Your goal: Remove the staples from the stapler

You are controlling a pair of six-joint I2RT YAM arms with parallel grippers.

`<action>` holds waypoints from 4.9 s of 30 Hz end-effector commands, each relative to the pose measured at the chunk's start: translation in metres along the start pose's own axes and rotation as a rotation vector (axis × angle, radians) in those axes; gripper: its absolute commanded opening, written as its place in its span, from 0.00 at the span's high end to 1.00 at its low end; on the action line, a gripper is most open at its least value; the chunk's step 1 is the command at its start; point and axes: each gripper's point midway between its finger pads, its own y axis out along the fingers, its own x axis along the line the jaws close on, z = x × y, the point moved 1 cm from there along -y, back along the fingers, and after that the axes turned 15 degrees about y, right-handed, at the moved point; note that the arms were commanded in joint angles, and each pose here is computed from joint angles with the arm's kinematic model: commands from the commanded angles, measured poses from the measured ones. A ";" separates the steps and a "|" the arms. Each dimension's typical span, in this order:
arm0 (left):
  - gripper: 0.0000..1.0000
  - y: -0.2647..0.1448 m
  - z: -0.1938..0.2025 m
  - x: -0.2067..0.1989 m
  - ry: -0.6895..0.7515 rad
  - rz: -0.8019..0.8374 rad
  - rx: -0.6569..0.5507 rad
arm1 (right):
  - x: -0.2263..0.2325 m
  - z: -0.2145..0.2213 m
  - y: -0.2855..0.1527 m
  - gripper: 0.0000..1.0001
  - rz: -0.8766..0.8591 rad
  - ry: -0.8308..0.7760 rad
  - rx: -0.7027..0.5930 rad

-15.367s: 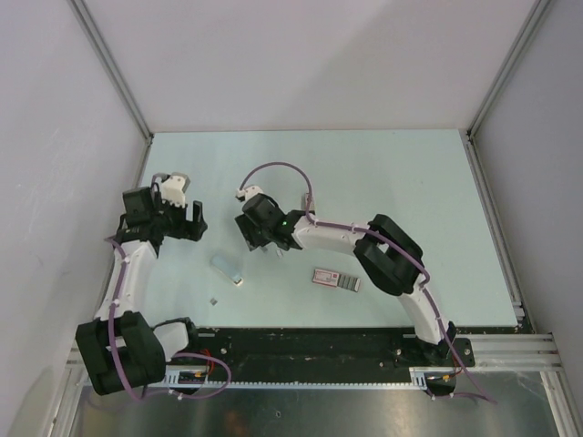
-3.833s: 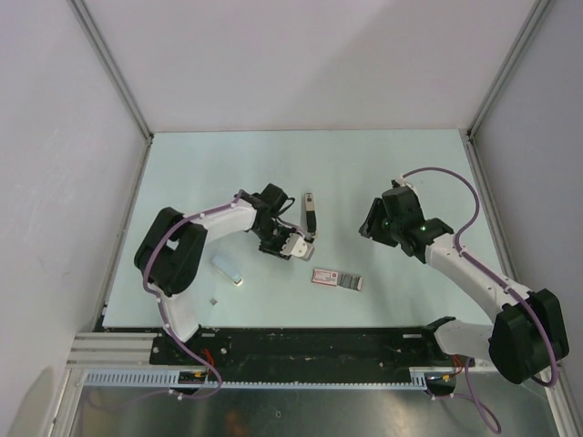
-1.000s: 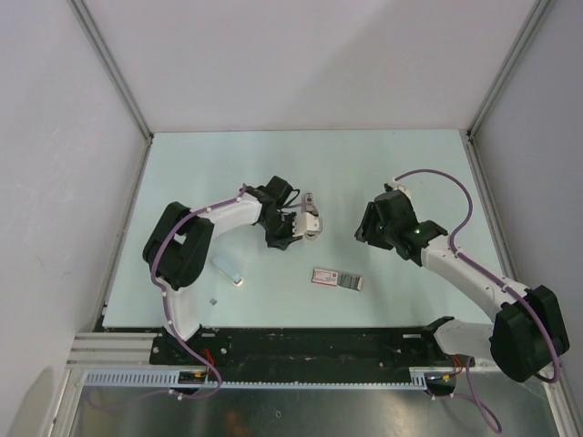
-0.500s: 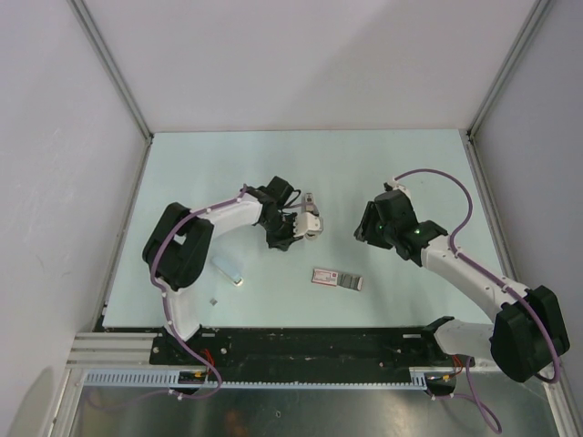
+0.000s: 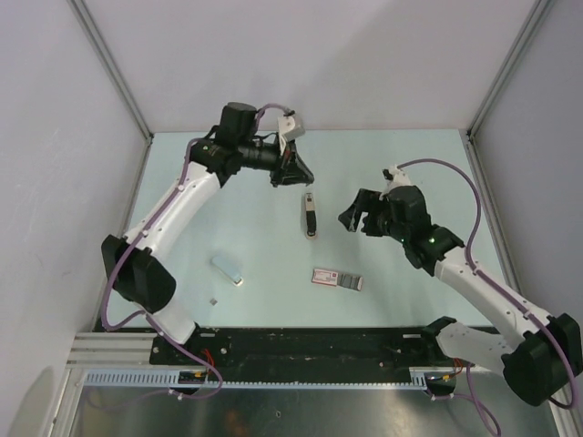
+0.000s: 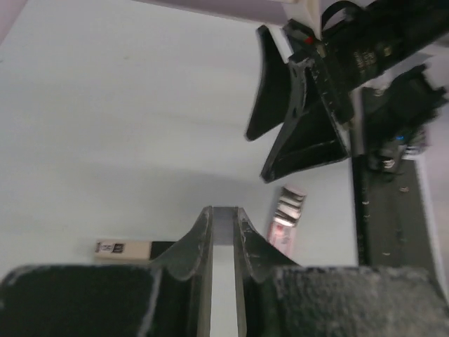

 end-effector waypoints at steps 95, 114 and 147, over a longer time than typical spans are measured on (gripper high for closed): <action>0.28 -0.016 -0.030 0.001 -0.364 -0.142 -0.267 | 0.085 -0.024 -0.058 0.84 -0.386 0.007 -0.033; 0.04 -0.045 0.107 -0.023 -0.146 -0.400 0.201 | -0.040 0.085 -0.033 1.00 0.432 0.083 0.001; 0.13 -0.036 0.122 -0.045 -0.126 -0.352 0.215 | -0.083 0.156 -0.005 1.00 0.699 0.115 0.111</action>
